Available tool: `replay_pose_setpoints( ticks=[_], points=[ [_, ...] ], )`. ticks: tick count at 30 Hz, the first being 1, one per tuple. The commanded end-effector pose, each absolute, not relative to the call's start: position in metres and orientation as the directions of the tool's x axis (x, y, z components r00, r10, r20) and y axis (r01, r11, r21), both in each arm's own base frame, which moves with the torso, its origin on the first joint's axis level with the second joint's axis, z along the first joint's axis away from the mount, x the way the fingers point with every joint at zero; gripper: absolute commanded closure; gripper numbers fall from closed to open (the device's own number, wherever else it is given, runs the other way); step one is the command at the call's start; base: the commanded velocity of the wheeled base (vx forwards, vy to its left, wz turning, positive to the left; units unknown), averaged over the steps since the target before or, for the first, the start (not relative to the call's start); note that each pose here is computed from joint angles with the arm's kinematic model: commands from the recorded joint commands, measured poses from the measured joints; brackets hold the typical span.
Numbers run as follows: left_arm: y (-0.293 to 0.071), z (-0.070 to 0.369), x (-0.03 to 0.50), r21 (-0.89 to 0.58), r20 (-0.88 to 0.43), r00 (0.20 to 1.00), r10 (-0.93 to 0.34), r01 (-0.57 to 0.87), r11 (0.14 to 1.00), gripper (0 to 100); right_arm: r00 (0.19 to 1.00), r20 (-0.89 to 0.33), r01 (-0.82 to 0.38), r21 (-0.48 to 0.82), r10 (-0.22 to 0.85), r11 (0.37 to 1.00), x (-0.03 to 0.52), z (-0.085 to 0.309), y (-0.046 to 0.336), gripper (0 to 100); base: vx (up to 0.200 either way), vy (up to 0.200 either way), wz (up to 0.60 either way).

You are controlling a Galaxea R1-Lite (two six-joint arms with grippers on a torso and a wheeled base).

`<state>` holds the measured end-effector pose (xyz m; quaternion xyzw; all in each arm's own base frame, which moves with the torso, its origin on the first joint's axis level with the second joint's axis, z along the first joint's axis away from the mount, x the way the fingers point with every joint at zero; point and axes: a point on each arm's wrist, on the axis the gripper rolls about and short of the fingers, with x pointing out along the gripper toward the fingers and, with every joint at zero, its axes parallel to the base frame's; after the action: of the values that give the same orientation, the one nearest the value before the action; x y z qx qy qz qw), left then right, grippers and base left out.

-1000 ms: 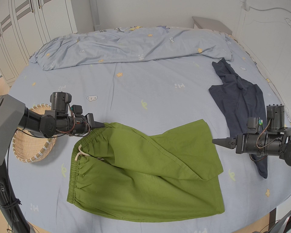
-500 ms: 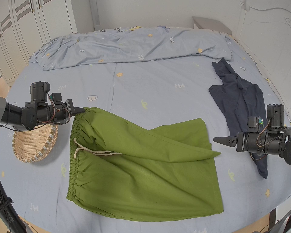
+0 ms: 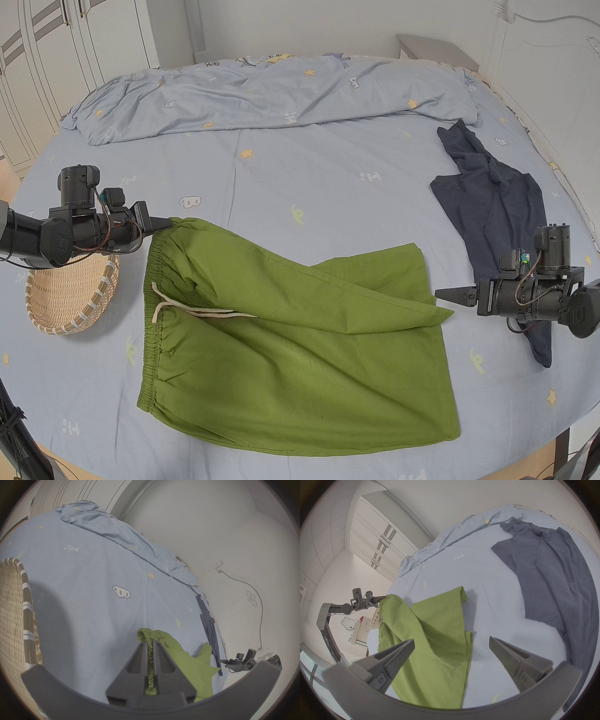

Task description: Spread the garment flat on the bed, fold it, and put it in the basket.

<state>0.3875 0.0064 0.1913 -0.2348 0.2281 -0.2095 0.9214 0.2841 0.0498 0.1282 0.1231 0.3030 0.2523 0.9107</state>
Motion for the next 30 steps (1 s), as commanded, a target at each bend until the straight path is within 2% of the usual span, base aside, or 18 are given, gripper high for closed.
replay_pose_setpoints(
  ticks=[1,10,30],
  points=[
    [0.008,0.187,0.392,-0.531,-0.328,0.807,-0.491,0.272,0.803,100,0.654,-0.532,-0.380,0.384,0.538,0.842,0.291,0.097,0.053,0,0.000,0.000,0.00],
    [0.011,0.183,0.396,-0.533,-0.322,0.813,-0.484,0.267,0.803,100,0.636,-0.450,-0.493,0.388,0.626,0.779,0.282,0.089,0.056,0,0.000,0.000,0.00],
    [0.012,0.186,0.397,-0.533,-0.316,0.817,-0.483,0.268,0.802,100,0.641,-0.390,-0.552,0.364,0.661,0.750,0.286,0.080,0.070,0,0.000,0.000,0.00]
  ],
)
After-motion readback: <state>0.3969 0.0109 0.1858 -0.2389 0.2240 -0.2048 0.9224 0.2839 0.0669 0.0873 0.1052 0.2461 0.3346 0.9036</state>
